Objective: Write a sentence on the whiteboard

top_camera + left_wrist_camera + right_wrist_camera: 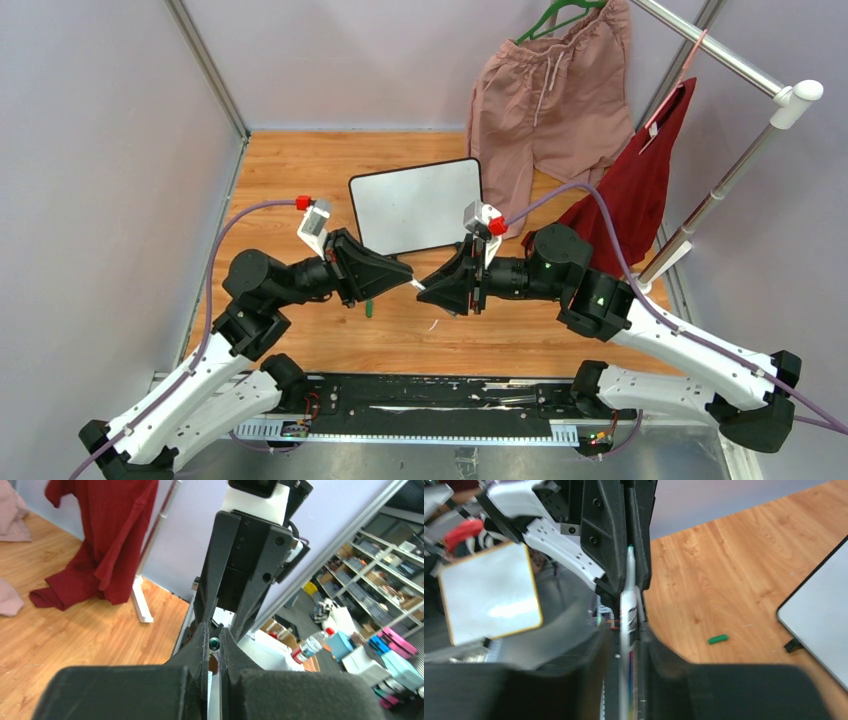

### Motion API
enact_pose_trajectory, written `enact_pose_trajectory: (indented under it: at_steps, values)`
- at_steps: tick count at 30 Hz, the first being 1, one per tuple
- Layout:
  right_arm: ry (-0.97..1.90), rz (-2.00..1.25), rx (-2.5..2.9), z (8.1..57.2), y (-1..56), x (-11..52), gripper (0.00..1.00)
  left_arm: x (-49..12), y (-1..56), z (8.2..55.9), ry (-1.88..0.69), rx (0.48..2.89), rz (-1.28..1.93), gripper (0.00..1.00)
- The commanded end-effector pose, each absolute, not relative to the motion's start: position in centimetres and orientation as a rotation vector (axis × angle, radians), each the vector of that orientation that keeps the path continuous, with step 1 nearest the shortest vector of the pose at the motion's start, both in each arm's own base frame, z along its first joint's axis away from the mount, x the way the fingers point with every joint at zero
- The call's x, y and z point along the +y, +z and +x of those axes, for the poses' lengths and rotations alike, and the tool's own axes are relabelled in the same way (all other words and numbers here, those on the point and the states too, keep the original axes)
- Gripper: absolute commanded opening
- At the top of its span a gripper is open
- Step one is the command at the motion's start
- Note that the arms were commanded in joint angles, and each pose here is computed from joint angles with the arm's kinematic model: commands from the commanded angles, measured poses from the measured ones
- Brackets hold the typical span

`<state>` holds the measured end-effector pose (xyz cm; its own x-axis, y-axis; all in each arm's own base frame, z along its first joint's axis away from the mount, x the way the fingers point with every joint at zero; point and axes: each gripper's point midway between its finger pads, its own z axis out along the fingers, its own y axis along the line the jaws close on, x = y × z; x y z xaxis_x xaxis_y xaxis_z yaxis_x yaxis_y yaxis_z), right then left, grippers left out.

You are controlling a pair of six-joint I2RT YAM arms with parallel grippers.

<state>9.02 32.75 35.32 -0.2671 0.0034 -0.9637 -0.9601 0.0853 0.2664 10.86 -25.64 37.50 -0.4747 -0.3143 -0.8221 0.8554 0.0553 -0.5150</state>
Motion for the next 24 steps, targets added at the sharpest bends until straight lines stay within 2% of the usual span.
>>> enact_pose_trajectory:
  at_steps: [1,3,5,8,11,21,24]
  values:
    - [1.331,-0.936,1.358,9.4,38.9,32.3,0.44,-24.3,39.4,11.9,-1.549,1.336,0.449,0.0]
    - [1.318,-0.881,1.341,10.0,39.8,32.1,0.59,-23.6,40.3,12.7,-1.528,1.316,0.366,0.0]
    - [1.311,-0.8,1.311,10.7,40.9,31.6,0.66,-22.8,41.3,13.5,-1.515,1.287,0.27,0.0]
    - [1.334,-0.659,1.25,11.6,42.9,31.0,0.71,-21.7,42.8,14.5,-1.531,1.224,0.136,0.0]
    - [1.388,-0.514,1.216,12.6,44.4,30.7,0.74,-20.6,44.4,15.1,-1.574,1.152,0.011,0.0]
    - [1.542,-0.491,1.229,13.3,47.5,33.2,0.74,-18.3,46.4,16.2,-1.641,1.014,-0.199,0.0]
    - [1.629,-0.511,1.195,12.9,48.4,33.9,0.71,-17.7,46.9,16.4,-1.645,0.988,-0.238,0.0]
